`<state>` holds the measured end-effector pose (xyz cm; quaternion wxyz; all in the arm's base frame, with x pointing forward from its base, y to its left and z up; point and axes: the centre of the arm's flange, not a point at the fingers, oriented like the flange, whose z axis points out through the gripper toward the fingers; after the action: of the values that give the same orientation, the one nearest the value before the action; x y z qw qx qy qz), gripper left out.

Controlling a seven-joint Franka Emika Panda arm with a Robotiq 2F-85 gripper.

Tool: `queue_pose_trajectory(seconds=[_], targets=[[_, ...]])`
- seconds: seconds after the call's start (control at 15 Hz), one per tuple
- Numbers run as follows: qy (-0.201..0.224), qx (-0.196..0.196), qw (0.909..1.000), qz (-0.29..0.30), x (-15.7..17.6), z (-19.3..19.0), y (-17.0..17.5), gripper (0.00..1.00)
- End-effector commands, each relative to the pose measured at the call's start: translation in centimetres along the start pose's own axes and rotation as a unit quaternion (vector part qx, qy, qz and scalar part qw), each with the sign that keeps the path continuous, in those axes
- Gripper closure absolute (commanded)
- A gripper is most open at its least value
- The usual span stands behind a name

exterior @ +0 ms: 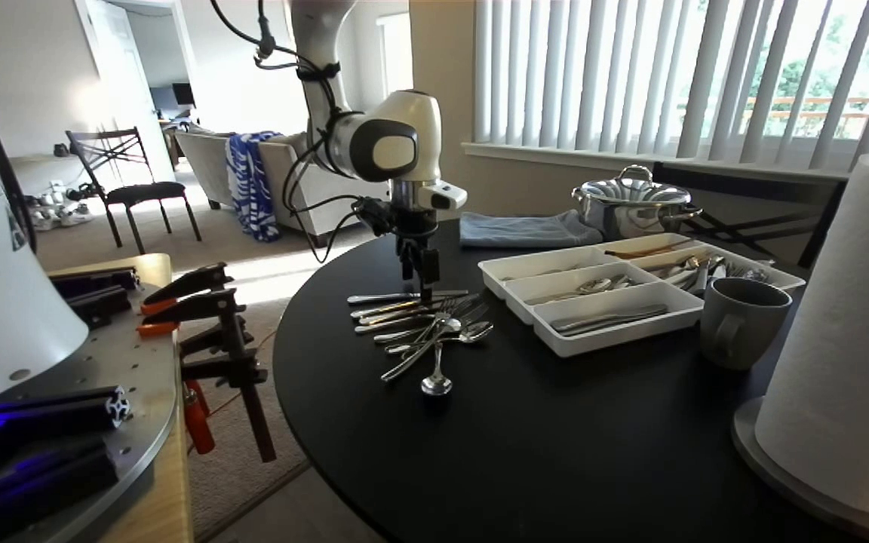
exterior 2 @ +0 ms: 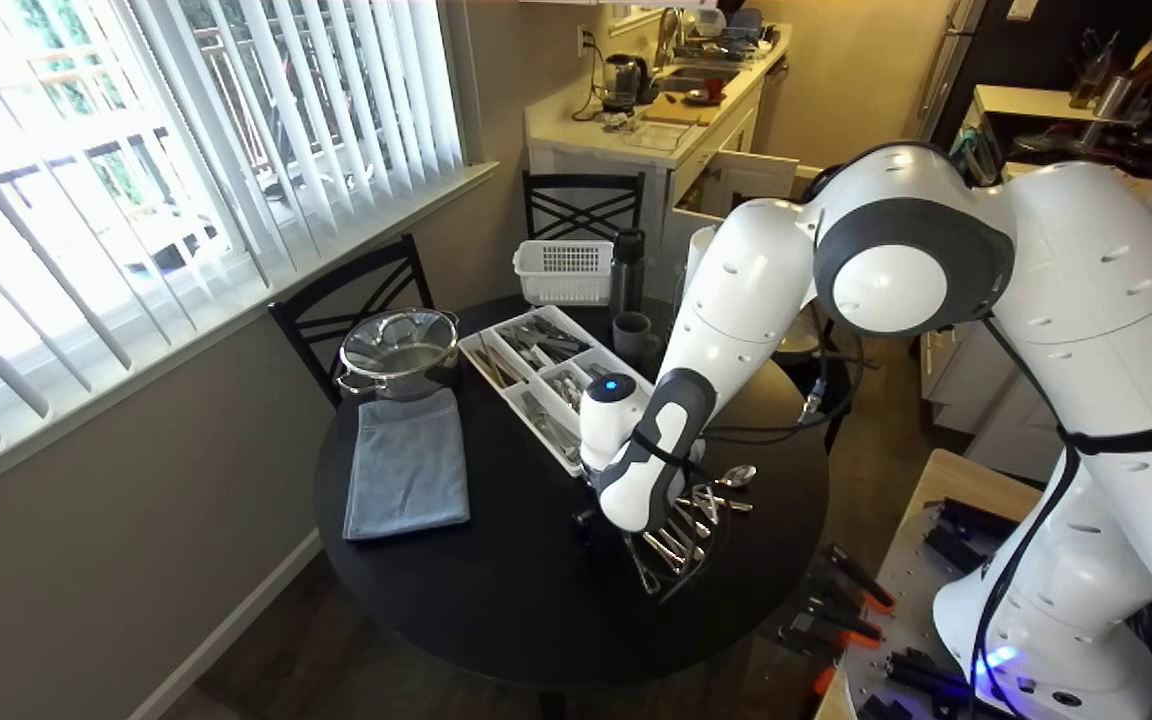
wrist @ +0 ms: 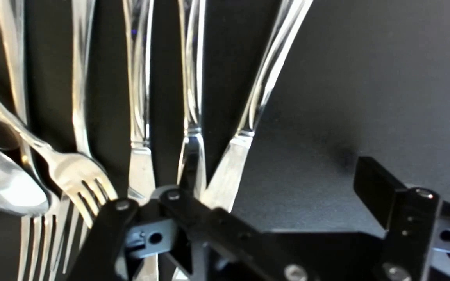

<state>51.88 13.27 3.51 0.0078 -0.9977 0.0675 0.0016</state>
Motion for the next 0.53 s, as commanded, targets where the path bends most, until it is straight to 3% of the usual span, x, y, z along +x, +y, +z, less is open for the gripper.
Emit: queue_pose_trajectory(seconds=[0.0, 0.47], targets=[[0.027, 0.028, 0.9986, 0.036, -3.4, -1.2, 0.6, 0.0], [0.029, 0.049, 0.9959, 0.07, -6.1, -1.5, -0.7, 0.0]])
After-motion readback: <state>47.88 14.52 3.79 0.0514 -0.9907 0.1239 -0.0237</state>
